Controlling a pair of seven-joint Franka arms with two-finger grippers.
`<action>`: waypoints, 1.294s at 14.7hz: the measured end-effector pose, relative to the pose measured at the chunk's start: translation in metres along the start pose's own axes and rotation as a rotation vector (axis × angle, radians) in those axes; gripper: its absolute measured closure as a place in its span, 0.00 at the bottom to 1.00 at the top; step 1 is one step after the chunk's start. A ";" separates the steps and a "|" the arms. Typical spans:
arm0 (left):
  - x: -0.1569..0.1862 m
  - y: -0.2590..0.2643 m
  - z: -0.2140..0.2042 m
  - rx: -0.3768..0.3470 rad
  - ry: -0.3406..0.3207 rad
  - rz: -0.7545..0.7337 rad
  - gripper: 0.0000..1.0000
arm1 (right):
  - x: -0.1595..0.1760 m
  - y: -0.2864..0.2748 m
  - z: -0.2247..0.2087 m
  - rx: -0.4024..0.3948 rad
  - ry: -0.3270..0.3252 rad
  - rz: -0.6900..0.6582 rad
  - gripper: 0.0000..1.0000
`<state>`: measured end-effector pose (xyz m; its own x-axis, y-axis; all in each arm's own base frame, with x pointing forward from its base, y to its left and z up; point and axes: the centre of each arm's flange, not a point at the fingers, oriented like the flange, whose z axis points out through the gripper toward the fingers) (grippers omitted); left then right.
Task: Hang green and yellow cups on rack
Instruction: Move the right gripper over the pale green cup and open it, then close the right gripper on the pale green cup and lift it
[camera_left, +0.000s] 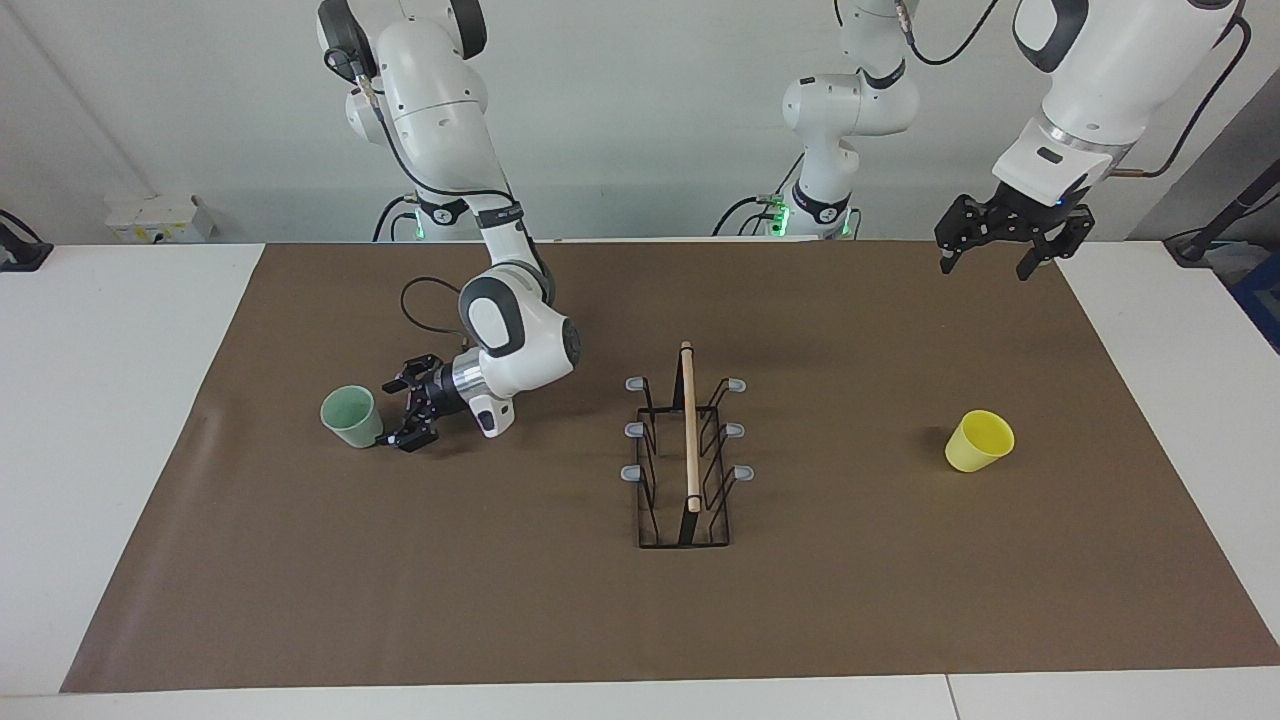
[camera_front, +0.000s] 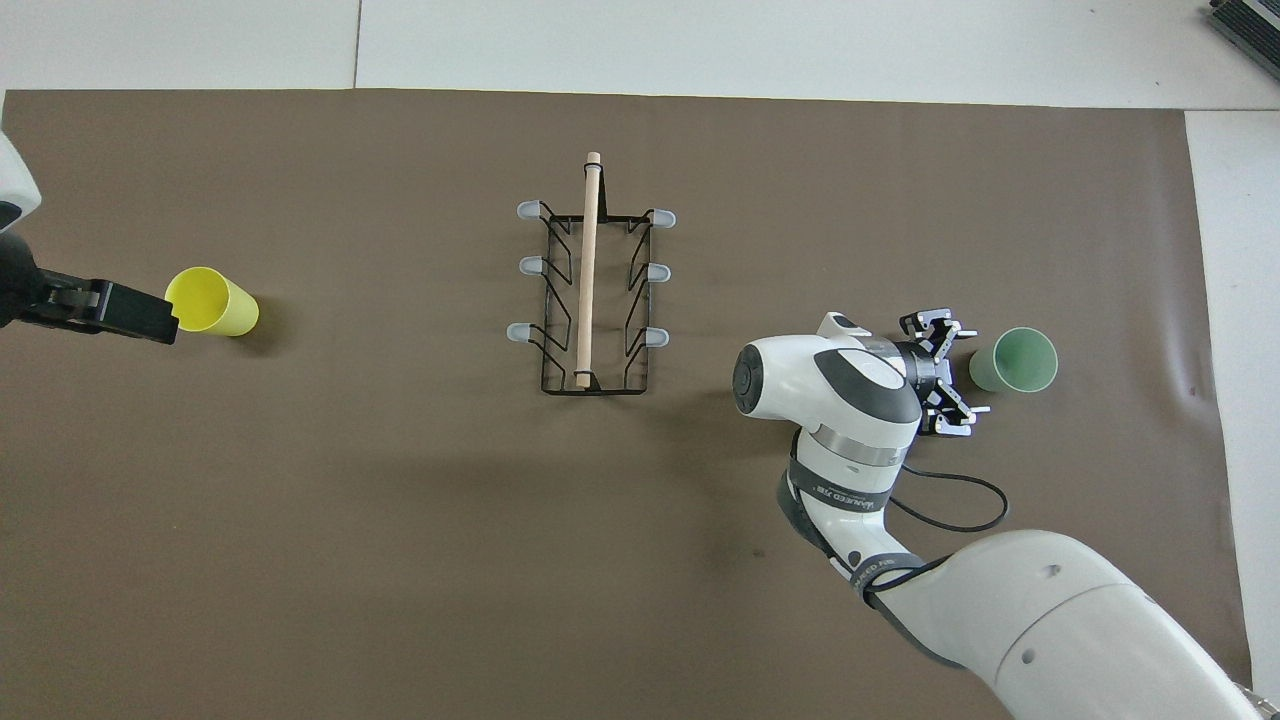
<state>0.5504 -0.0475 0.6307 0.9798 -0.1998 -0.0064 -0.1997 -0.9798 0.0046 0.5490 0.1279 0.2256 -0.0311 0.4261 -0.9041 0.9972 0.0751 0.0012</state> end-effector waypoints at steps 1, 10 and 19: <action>0.000 0.000 0.000 0.000 0.000 0.000 0.00 | 0.001 -0.001 0.001 0.000 -0.002 0.008 0.00; 0.000 0.000 0.000 0.000 0.000 0.000 0.00 | -0.002 0.003 0.015 -0.052 -0.030 0.038 0.00; 0.000 0.000 0.000 0.000 0.000 0.000 0.00 | -0.004 0.004 0.041 -0.091 -0.042 0.012 0.00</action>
<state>0.5504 -0.0475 0.6307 0.9798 -0.1998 -0.0064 -0.1997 -0.9798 0.0046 0.5559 0.0898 0.2118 -0.0139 0.3892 -0.9210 0.9871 0.1524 0.0495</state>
